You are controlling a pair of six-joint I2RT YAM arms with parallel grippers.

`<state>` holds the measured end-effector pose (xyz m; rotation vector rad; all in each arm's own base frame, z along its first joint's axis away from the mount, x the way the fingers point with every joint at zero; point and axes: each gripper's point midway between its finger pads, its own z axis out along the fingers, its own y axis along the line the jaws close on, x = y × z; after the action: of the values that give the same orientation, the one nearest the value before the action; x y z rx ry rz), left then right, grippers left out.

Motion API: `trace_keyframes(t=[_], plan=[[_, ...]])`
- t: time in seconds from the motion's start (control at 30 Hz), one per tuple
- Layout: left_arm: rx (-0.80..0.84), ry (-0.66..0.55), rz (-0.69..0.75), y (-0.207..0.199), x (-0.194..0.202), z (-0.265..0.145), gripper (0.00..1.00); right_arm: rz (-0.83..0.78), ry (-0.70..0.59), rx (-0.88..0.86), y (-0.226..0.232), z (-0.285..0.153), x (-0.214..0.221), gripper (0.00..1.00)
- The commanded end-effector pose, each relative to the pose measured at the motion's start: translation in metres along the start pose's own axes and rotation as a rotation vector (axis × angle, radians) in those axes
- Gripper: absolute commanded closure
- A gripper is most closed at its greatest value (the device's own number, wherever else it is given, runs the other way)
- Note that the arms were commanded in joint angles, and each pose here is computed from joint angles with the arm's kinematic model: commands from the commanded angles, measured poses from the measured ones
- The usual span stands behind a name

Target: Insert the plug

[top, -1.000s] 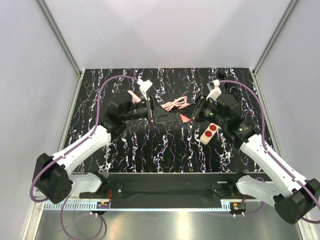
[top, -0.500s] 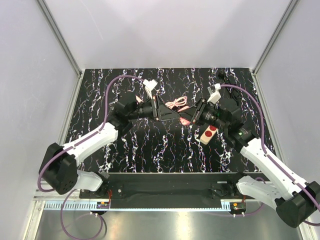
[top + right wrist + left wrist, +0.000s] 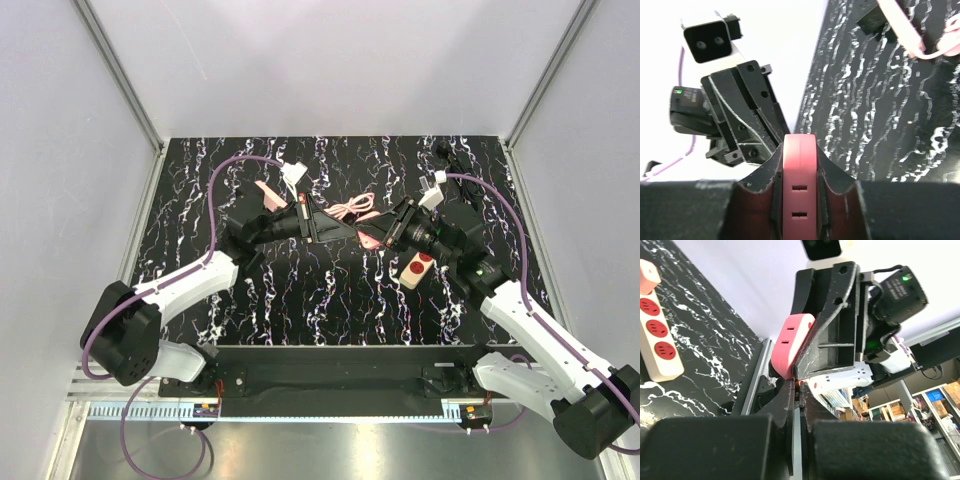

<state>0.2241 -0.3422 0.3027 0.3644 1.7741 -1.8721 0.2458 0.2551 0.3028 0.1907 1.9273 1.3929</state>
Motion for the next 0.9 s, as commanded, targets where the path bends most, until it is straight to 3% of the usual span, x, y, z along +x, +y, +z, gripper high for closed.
trace_keyframes(t=[0.0,0.17,0.23,0.3,0.43,0.7,0.87], plan=[[0.114,0.002,0.059,-0.025,0.002,0.000,1.00,0.022,0.019,-0.234,0.058,-0.012,-0.001,1.00],[0.189,0.006,0.098,-0.040,0.003,-0.006,1.00,0.049,0.071,-0.339,0.074,-0.019,0.008,1.00],[0.218,0.005,0.116,-0.047,0.003,-0.009,1.00,0.049,0.108,-0.349,0.076,-0.022,0.014,0.89],[0.237,0.023,0.133,-0.053,0.005,-0.012,1.00,0.042,0.124,-0.340,0.074,-0.024,0.017,0.70],[0.239,0.082,0.169,-0.059,0.010,-0.015,1.00,-0.011,0.156,-0.347,0.081,-0.036,0.022,0.53],[0.207,0.181,0.270,-0.064,0.022,-0.025,1.00,-0.097,0.220,-0.294,0.082,-0.050,0.030,0.47],[0.165,0.189,0.300,-0.061,0.024,-0.028,1.00,-0.088,0.273,-0.276,0.082,-0.050,0.035,0.51]])
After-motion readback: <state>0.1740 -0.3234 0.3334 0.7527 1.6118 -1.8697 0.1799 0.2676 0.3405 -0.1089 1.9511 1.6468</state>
